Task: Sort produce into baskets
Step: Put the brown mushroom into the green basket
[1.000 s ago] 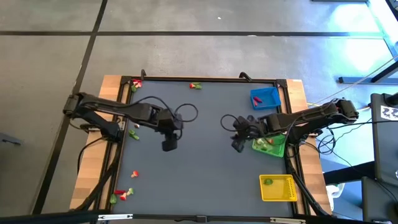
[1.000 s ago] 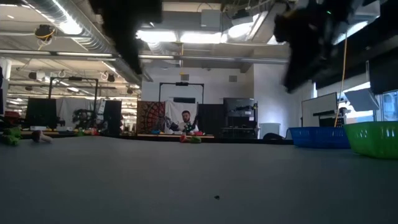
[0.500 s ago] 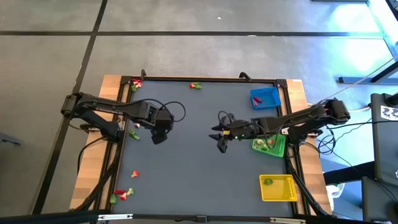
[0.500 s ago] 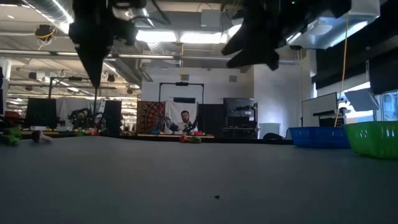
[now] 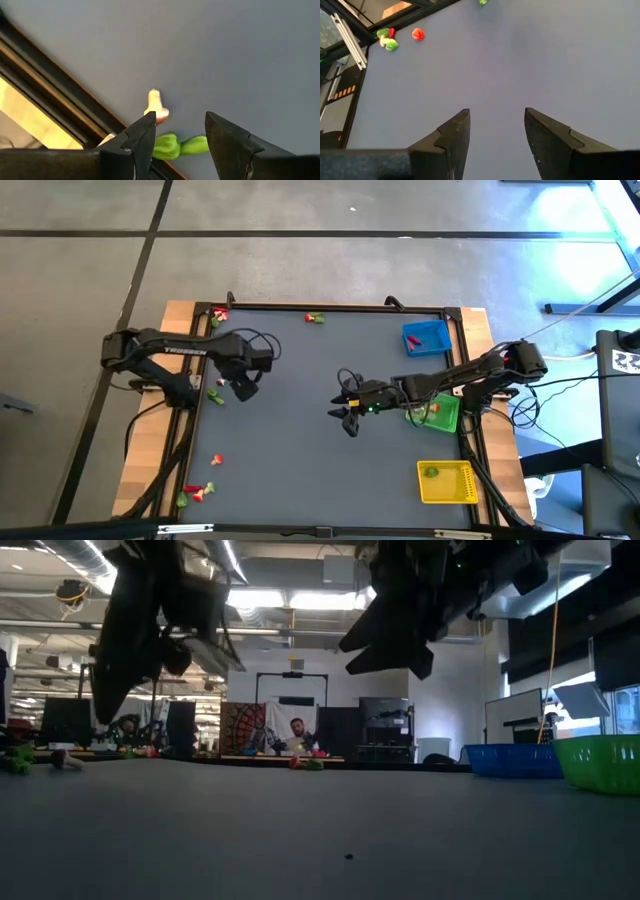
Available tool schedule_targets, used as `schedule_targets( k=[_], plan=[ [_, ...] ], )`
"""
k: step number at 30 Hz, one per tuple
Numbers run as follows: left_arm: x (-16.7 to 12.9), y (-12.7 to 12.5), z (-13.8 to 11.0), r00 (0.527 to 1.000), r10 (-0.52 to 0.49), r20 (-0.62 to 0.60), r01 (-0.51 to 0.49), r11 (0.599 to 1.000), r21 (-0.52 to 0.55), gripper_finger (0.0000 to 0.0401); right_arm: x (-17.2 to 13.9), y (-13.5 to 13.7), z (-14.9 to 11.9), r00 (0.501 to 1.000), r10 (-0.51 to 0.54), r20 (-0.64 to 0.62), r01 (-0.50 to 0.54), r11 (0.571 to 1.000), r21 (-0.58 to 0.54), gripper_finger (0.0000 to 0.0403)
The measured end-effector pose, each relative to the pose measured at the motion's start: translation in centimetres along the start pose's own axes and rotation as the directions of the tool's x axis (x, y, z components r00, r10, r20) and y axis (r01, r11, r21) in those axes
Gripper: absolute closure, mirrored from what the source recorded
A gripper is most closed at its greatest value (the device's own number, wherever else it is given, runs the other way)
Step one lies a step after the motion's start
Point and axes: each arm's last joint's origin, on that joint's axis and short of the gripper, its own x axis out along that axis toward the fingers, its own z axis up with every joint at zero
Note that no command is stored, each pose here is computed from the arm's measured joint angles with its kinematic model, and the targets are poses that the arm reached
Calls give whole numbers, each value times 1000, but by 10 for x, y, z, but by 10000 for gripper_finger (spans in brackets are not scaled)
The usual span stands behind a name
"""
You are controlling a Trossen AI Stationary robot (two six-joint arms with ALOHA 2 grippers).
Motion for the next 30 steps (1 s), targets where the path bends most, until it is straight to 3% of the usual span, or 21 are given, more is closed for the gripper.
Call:
schedule_targets(
  k=[10,15,30],
  plan=[
    [31,21,-1,993,7,-115,-19,995,-101,235,0,0,0,1000,-1,-3,1,1000,-1,217],
    [44,21,-3,993,-37,-116,25,995,-99,235,0,0,0,1000,-3,-5,3,1000,-1,217],
    [66,21,-14,989,-32,-147,18,995,-97,235,0,0,-1,1000,-5,-6,5,1000,-4,217]
  ],
)
